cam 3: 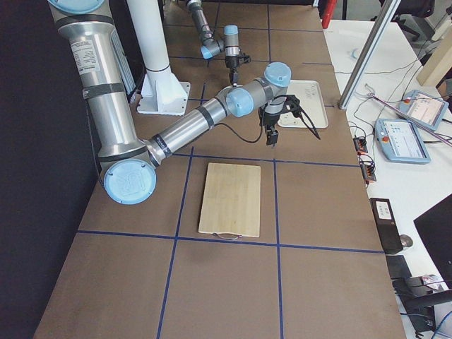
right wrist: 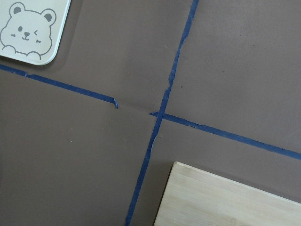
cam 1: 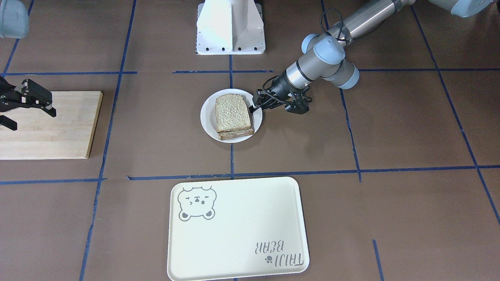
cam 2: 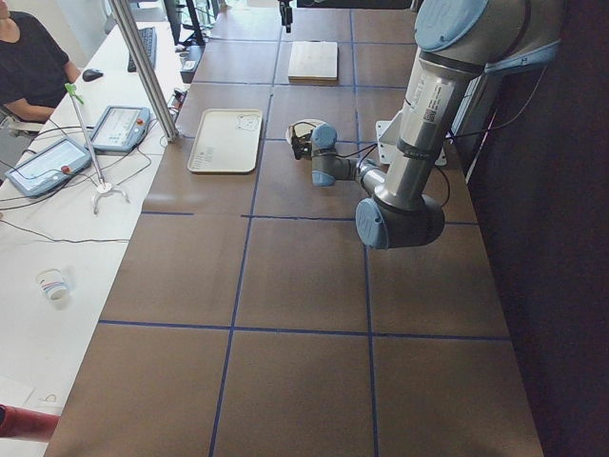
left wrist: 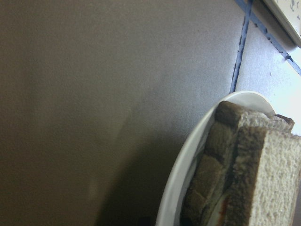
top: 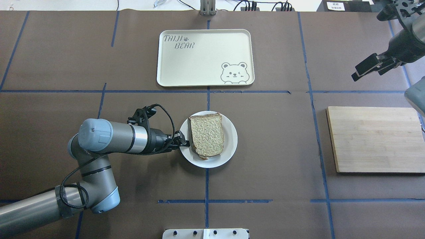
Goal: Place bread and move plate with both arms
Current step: 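Slide the plate with the left gripper onto the cream bear tray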
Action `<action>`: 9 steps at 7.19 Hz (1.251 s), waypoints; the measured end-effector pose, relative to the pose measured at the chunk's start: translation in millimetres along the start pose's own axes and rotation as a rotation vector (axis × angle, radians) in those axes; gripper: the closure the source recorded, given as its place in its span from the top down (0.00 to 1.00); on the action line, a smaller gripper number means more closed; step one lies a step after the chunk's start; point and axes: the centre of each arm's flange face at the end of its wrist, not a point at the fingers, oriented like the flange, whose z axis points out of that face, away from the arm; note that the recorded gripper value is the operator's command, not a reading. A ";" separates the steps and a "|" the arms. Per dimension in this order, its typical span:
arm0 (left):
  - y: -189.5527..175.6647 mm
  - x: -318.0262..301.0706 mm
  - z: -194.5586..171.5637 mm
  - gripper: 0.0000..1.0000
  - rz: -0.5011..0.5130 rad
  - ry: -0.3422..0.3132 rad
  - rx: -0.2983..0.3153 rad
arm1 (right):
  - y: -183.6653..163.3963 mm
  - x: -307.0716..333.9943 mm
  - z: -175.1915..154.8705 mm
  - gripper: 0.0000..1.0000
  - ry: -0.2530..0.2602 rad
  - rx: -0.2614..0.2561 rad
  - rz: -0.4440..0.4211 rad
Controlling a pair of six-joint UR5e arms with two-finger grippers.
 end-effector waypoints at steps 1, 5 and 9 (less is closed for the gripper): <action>0.6 1.5 -0.5 0.04 0.000 0.003 -0.001 | 0.0 0.3 -0.6 1.00 0.000 0.001 0.001; 7.8 32.4 -16.0 0.00 -0.033 0.071 -0.011 | 5.8 20.2 -8.0 1.00 0.020 0.014 0.033; -3.1 89.2 -18.5 0.00 -0.229 0.212 0.115 | 11.0 50.7 -22.7 1.00 0.106 0.066 0.080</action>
